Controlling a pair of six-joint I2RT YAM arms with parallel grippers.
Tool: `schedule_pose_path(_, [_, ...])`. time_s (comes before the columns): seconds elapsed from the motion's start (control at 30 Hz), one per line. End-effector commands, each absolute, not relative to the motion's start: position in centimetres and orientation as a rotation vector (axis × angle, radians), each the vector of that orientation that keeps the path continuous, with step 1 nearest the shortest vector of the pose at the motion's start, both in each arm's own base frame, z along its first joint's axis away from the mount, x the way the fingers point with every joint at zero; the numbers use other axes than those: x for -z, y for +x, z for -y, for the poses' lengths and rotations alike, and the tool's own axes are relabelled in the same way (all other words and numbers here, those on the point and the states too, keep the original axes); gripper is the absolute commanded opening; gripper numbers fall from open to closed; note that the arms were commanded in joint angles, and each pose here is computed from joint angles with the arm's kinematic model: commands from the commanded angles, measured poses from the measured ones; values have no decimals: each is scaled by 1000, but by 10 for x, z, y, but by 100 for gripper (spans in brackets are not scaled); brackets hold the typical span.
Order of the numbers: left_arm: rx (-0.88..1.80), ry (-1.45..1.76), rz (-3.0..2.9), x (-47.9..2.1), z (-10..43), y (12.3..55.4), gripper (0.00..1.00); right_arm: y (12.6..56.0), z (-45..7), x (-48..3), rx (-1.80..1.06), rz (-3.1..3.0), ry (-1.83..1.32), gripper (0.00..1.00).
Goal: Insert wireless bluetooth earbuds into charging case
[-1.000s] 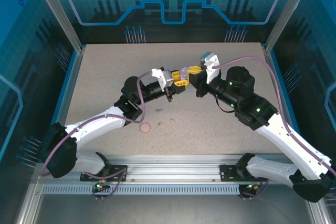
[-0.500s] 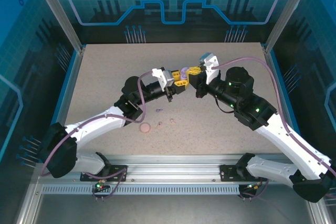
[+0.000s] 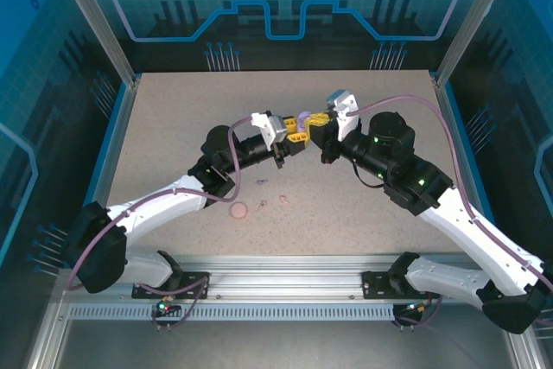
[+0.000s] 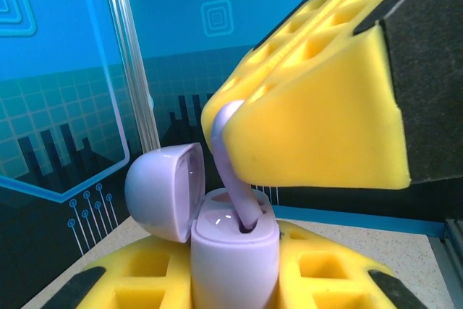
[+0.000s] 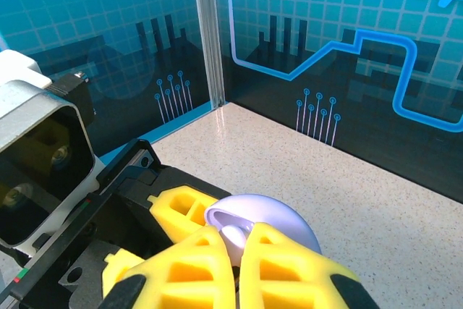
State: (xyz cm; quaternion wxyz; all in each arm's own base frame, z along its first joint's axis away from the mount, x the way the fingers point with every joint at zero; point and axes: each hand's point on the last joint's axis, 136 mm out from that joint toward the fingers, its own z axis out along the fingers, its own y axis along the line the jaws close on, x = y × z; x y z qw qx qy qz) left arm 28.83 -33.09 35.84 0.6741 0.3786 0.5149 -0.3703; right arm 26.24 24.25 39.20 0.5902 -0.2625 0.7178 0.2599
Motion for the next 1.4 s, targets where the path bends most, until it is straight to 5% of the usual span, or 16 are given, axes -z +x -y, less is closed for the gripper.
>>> schedule_pose_path(0.0, [814,799,-1032,-404,323,281,0,257,-244,-375,-614,-1720,-634,6])
schedule_pose_path(0.73, [832,725,-1114,-402,324,297,0,254,-257,-346,-544,-1778,-767,9])
schedule_pose_path(1.37, [855,732,-1147,-388,328,299,0,257,-246,-413,-686,-1756,-583,65])
